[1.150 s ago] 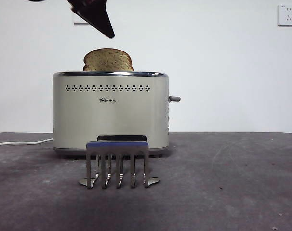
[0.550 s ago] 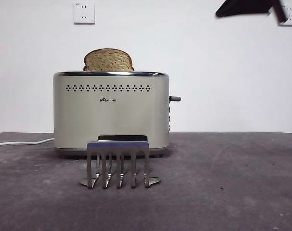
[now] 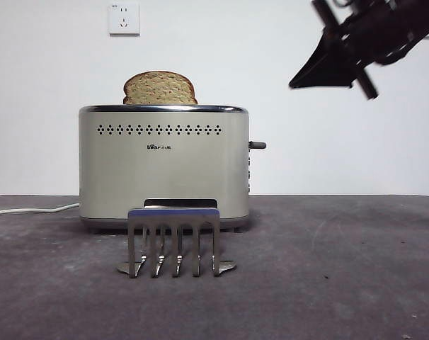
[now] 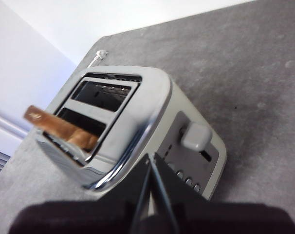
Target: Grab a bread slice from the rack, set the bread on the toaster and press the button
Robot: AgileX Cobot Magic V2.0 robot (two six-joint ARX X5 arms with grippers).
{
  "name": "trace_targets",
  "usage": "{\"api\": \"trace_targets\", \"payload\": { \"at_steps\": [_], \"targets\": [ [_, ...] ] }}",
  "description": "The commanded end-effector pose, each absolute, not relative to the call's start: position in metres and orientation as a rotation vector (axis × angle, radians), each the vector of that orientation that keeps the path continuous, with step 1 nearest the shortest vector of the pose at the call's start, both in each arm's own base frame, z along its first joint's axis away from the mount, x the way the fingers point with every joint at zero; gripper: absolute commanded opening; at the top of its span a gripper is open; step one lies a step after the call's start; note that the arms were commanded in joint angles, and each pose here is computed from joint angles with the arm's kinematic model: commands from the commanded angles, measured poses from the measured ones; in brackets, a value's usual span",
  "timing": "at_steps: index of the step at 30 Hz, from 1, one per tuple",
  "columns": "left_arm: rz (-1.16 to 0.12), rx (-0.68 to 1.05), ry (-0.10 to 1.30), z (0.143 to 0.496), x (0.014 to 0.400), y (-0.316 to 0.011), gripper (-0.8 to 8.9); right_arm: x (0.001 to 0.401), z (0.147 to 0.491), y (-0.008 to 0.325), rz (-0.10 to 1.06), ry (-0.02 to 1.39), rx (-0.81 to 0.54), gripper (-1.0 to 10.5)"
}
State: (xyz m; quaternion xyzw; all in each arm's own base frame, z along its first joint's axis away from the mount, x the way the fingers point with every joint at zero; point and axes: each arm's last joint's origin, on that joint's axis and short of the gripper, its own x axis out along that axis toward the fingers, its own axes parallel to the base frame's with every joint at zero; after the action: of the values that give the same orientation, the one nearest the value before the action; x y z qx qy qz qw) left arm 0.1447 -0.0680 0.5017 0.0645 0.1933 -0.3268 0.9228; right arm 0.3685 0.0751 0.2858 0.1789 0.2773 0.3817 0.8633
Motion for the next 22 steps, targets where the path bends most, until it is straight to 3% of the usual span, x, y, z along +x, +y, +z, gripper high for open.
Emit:
{"api": "trace_targets", "payload": {
  "at_steps": [1,10,22],
  "targets": [
    [-0.673,0.122,0.41,0.502,0.14,-0.066,3.23,0.383,0.278,0.082,0.809,0.601,0.385,-0.1],
    [-0.672,0.123,0.434,0.5,0.136,-0.065,3.23,0.415,0.255,0.1,0.821,0.645,0.383,-0.1],
    [-0.672,0.123,0.434,0.5,0.136,-0.065,3.23,0.427,0.234,0.113,0.802,0.636,0.339,-0.1]
  ]
}}
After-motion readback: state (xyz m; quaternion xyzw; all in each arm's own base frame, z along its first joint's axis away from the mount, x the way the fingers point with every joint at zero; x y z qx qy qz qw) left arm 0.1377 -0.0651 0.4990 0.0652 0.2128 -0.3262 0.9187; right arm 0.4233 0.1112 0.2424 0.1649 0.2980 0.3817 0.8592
